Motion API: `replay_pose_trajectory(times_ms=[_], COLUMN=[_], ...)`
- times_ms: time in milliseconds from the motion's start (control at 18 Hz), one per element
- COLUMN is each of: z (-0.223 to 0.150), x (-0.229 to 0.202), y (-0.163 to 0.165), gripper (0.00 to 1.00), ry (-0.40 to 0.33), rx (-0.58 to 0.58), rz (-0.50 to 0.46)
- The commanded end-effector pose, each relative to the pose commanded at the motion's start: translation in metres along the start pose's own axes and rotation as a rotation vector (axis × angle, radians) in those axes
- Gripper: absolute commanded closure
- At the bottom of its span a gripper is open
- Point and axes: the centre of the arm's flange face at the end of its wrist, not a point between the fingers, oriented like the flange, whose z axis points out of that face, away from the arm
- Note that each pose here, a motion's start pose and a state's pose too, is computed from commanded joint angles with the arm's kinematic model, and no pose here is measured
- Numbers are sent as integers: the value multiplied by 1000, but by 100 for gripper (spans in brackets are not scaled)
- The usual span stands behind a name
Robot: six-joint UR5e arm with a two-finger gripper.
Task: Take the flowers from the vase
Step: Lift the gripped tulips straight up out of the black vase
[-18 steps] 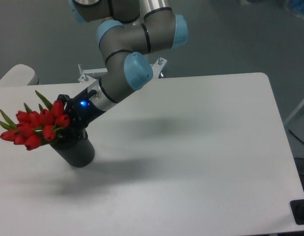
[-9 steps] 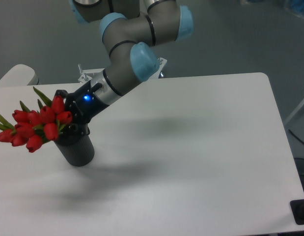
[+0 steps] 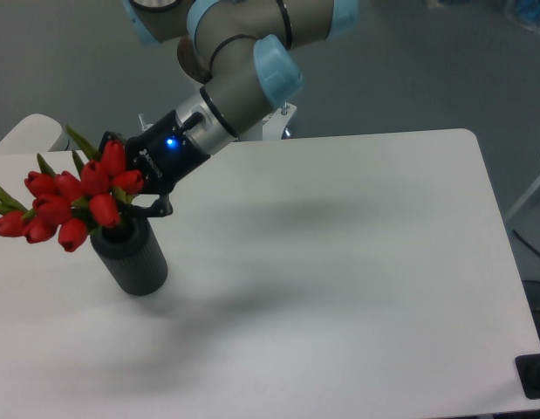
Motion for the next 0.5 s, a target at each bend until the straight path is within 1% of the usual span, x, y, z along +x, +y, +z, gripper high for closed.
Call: replay_pose_trajectory(times_ms=[111, 333, 500], z=[-7, -25, -36], x=[1, -4, -7], y=[-6, -15, -20], gripper=[100, 100, 100], ry=[-3, 12, 6], rx=[20, 104, 130], rz=[1, -9, -11])
